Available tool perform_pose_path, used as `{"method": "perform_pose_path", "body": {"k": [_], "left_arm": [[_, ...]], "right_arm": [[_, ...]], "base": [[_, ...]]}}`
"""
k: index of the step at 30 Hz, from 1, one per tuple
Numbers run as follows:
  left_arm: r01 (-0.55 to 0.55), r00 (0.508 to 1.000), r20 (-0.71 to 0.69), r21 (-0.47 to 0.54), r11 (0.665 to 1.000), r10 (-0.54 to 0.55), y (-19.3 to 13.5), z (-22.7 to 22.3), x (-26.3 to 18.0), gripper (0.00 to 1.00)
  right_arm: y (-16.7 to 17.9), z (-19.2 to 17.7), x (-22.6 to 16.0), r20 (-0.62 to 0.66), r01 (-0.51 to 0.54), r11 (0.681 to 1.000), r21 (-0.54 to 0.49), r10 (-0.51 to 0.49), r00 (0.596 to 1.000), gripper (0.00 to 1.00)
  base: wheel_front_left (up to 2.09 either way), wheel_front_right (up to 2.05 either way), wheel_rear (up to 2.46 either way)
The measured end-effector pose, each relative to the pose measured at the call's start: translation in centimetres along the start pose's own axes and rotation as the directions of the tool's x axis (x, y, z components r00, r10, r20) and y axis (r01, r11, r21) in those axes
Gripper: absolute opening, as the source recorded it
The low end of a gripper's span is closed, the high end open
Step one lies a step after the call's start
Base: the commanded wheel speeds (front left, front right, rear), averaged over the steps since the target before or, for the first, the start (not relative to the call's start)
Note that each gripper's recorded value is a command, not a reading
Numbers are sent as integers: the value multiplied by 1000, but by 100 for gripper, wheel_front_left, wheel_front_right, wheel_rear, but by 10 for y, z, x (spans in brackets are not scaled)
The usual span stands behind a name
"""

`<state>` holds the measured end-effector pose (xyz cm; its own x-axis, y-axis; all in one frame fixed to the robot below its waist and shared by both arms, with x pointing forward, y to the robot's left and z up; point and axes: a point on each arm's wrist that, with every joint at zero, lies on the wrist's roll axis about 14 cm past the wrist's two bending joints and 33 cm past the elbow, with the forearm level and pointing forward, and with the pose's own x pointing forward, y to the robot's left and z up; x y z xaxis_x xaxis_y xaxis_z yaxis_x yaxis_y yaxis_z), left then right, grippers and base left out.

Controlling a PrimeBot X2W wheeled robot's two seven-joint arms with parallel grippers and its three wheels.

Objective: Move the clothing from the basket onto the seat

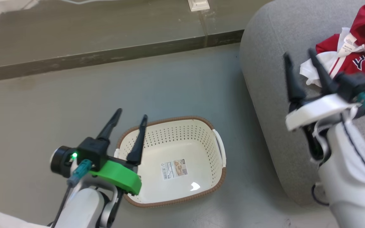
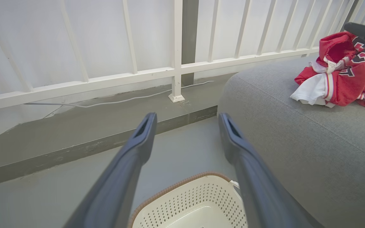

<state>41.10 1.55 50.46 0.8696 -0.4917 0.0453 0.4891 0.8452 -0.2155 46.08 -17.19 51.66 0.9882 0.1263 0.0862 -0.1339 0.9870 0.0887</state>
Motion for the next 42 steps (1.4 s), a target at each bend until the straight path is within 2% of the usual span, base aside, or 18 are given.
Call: {"method": "perform_pose_path", "body": {"k": [5,14,29,42], "left_arm": [[-64,998,18,6,998,63,17,6,-8,100],[-139,990,-9,-22,990,139,30,-2,-32,100],[-215,977,-11,-19,976,215,37,-3,-61,100],[-258,966,11,-16,966,258,47,4,-72,100]], "right_arm": [[23,-17,-15,-44,-41,999,29,42,998,100],[34,-38,-47,-112,-53,997,48,58,992,100],[38,-31,-72,-94,-38,998,46,42,995,100],[44,-16,-79,-53,-45,998,35,47,997,100]], "base": [[0,0,0],[0,0,0],[0,0,0],[0,0,0]]}}
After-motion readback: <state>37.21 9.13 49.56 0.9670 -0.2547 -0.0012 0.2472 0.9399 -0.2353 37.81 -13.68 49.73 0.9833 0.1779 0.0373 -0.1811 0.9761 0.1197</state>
